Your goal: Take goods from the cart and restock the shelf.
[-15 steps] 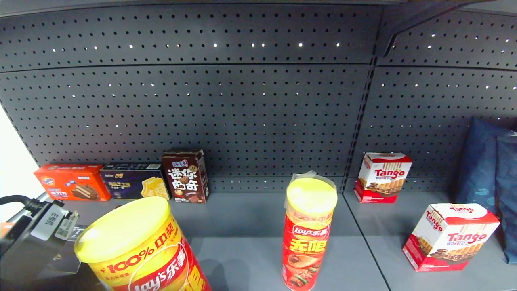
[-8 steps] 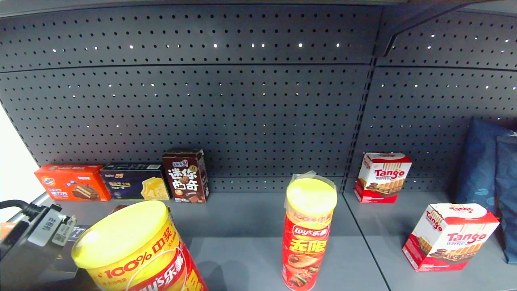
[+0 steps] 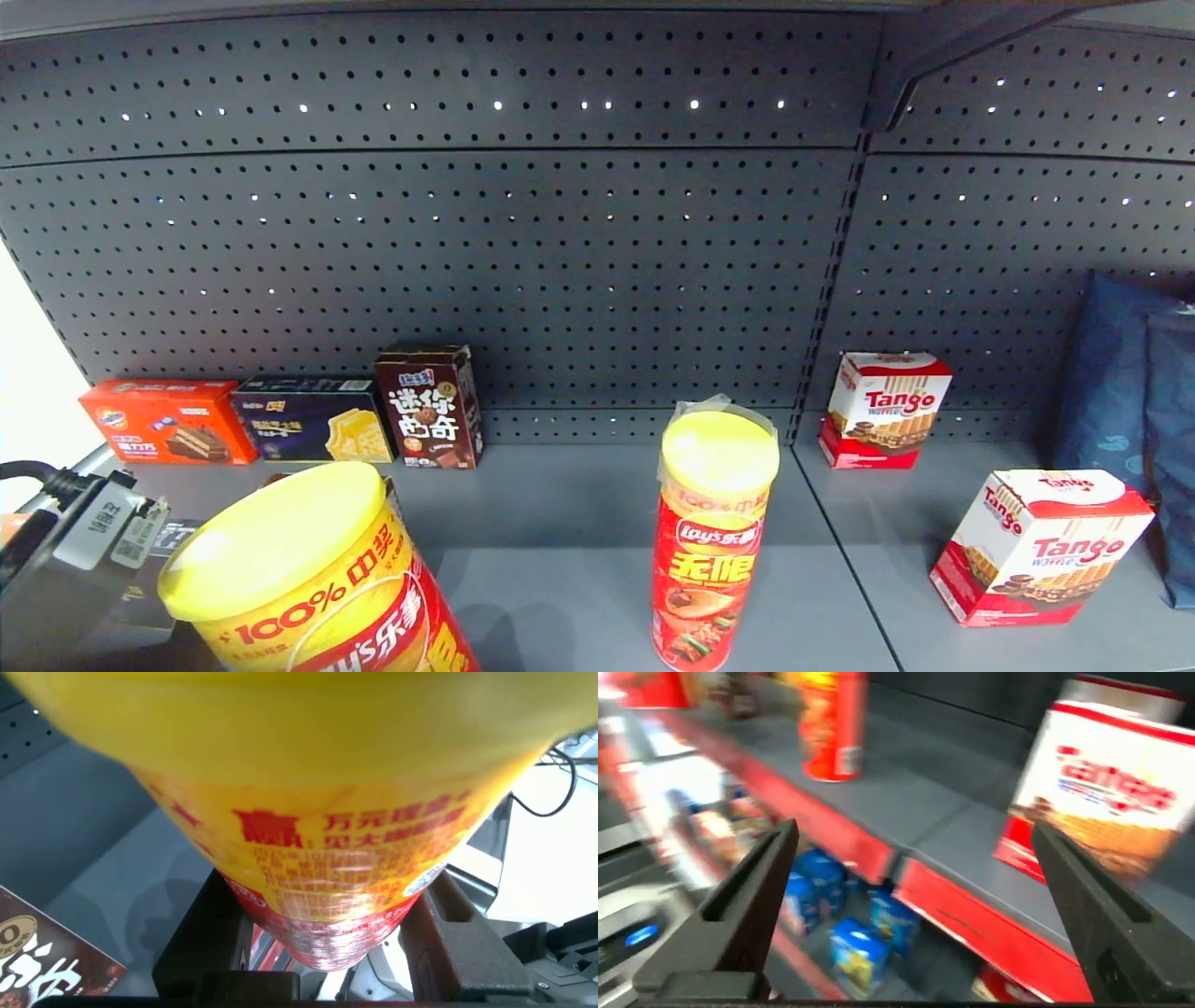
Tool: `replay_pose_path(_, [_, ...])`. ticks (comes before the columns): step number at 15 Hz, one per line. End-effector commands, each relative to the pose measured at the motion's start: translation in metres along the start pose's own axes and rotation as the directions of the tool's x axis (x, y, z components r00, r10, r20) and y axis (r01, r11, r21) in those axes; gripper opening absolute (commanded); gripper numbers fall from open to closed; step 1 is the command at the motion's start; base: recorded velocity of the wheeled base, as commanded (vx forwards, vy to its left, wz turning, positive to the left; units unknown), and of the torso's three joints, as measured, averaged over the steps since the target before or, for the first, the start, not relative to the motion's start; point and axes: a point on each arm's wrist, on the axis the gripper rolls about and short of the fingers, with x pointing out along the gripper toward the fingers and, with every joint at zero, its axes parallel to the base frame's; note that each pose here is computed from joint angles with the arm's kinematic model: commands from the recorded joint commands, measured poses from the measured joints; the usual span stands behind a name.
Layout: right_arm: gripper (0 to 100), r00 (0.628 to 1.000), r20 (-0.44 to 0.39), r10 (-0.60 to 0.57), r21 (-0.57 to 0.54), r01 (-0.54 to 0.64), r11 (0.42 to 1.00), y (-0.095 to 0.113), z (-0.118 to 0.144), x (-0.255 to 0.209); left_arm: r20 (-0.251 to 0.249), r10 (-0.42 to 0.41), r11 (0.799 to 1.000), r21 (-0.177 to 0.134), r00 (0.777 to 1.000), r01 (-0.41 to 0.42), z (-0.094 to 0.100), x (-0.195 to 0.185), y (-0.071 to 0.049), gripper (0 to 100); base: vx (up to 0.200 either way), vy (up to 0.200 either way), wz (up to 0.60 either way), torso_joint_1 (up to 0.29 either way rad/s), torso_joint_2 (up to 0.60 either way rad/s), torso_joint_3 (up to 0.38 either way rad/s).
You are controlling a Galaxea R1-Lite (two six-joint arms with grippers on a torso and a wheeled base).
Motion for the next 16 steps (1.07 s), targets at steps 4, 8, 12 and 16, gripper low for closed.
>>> replay_pose_path(4, [100, 0.983, 0.025, 0.179, -0.017, -0.179, 0.984, -0.003, 0.0005, 0.0016, 0.0, 0.0, 1.0, 0.0, 1.0, 0.0, -0.001, -0.0012, -0.0008, 0, 0.0, 0.0, 0.0, 0.0, 0.0, 0.0])
replay_pose_path(8, [100, 0.943, 0.04, 0.331, -0.036, -0.33, 0.943, -0.0012, 0.0006, 0.0014, 0.011, -0.003, 1.0, 0.008, 1.0, 0.003, 0.0035, -0.0002, -0.0005, 0, 0.0, 0.0, 0.0, 0.0, 0.0, 0.0])
replay_pose_path(12, [100, 0.971, 0.027, 0.236, -0.018, -0.236, 0.972, -0.0016, 0.0002, 0.0013, 0.006, -0.02, 1.0, 0.011, 1.0, 0.02, 0.0033, 0.0014, -0.0021, 0, 0.0, 0.0, 0.0, 0.0, 0.0, 0.0])
replay_pose_path(16, [100, 0.997, -0.014, 0.079, 0.03, -0.079, 0.996, 0.0009, 0.0005, 0.0013, -0.006, -0.026, 1.0, 0.007, 1.0, 0.026, -0.0002, 0.0015, -0.0029, 0, 0.0, 0.0, 0.0, 0.0, 0.0, 0.0])
